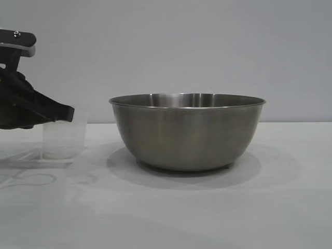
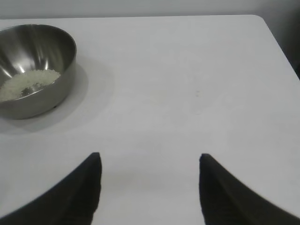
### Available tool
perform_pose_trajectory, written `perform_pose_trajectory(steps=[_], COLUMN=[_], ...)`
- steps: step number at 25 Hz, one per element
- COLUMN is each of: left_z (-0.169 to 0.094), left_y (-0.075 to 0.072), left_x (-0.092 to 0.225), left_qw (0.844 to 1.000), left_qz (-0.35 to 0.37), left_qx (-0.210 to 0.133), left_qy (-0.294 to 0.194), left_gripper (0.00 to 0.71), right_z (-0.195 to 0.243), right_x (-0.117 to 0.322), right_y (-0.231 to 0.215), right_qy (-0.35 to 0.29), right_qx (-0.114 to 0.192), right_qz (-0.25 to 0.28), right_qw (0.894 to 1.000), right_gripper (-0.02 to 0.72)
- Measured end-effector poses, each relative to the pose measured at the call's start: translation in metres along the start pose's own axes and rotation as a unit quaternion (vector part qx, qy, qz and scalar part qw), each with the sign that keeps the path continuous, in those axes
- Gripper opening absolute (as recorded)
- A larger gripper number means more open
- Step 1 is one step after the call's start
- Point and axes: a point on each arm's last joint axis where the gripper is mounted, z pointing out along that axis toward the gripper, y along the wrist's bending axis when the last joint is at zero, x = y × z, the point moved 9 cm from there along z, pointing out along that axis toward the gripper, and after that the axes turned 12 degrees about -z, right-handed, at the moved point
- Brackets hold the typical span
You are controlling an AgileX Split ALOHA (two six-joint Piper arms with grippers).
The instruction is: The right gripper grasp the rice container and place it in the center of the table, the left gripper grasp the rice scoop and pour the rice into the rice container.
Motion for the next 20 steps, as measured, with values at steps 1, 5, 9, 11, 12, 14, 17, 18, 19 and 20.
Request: perform_pose_trajectory(steps=[1,5,9,11,12,14,17,18,19,20], left_z=[-0.001,-0.012,-0.027,-0.035,-0.041,-0.050,-0.065,-0.069,-0.072,-0.075], left_y=[0.001,0.009,0.017,0.018,0.018,0.017,0.016,0.015,0.014,0.013], left_x=[0.002,0.016,0.029,0.029,0.026,0.018,0.002,-0.006,-0.015,-0.023], left_qw=[1.000,1.000,0.998,0.998,0.998,0.998,0.998,0.999,0.999,0.999], left_qz=[0.001,0.013,0.026,0.031,0.033,0.035,0.033,0.031,0.026,0.021], left_qx=[-0.001,-0.005,-0.008,-0.002,0.003,0.015,0.029,0.034,0.037,0.041], left_qy=[0.003,0.027,0.052,0.056,0.056,0.051,0.035,0.025,0.014,0.009], left_gripper=[0.290,0.326,0.351,0.351,0.351,0.351,0.351,0.351,0.351,0.351], right_z=[0.000,0.000,0.000,0.000,0.000,0.000,0.000,0.000,0.000,0.000], right_x=[0.000,0.000,0.000,0.000,0.000,0.000,0.000,0.000,0.000,0.000], right_y=[0.000,0.000,0.000,0.000,0.000,0.000,0.000,0.000,0.000,0.000], right_qy=[0.000,0.000,0.000,0.000,0.000,0.000,0.000,0.000,0.000,0.000], right_qx=[0.000,0.000,0.000,0.000,0.000,0.000,0.000,0.000,0.000,0.000], right_qz=[0.000,0.000,0.000,0.000,0.000,0.000,0.000,0.000,0.000,0.000], right_qw=[1.000,1.000,1.000,1.000,1.000,1.000,1.000,1.000,1.000,1.000], right_gripper=[0.425,0.425,0.425,0.425,0.425,0.425,0.425,0.425,0.425,0.425])
